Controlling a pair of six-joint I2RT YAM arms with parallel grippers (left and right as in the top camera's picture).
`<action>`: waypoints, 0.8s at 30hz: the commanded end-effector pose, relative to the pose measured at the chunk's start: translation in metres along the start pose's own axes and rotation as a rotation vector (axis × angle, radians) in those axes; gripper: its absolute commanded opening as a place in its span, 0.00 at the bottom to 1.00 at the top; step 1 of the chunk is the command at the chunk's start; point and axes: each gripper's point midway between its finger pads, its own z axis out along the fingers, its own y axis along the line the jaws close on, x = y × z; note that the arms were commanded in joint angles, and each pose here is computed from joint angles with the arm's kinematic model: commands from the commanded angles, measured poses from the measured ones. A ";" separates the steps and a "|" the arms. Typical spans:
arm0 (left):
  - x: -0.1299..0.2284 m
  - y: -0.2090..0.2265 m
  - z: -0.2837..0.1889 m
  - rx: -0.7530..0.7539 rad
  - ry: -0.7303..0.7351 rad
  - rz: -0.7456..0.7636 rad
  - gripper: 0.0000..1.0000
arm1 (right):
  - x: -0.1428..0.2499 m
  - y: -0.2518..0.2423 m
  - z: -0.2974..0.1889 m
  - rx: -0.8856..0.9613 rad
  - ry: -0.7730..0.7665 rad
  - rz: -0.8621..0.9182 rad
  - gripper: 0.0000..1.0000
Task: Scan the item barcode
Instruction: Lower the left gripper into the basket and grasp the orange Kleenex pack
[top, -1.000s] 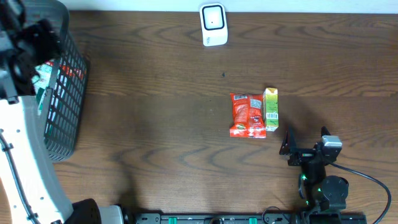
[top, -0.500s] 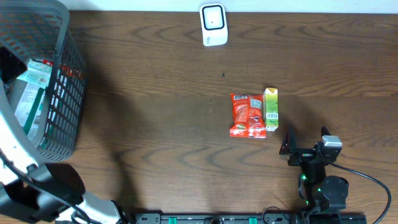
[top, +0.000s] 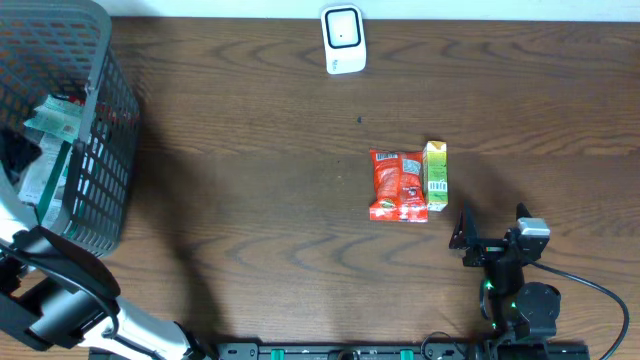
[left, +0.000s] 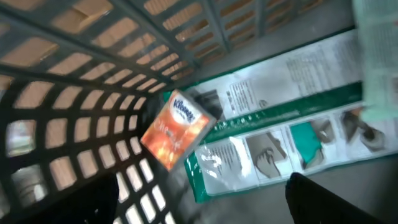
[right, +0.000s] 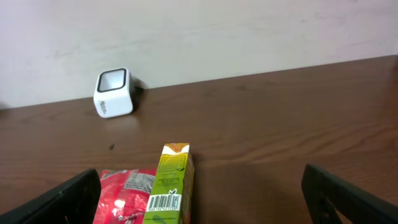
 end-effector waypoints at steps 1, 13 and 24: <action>0.022 0.004 0.030 -0.036 0.053 0.053 0.86 | 0.001 0.000 0.000 0.000 0.001 -0.011 0.99; 0.050 -0.006 0.087 -0.030 0.030 0.104 0.82 | 0.000 0.000 0.000 0.000 0.000 -0.011 0.99; 0.048 0.011 0.097 -0.037 0.027 0.053 0.77 | 0.000 0.000 0.000 0.000 0.000 -0.011 0.99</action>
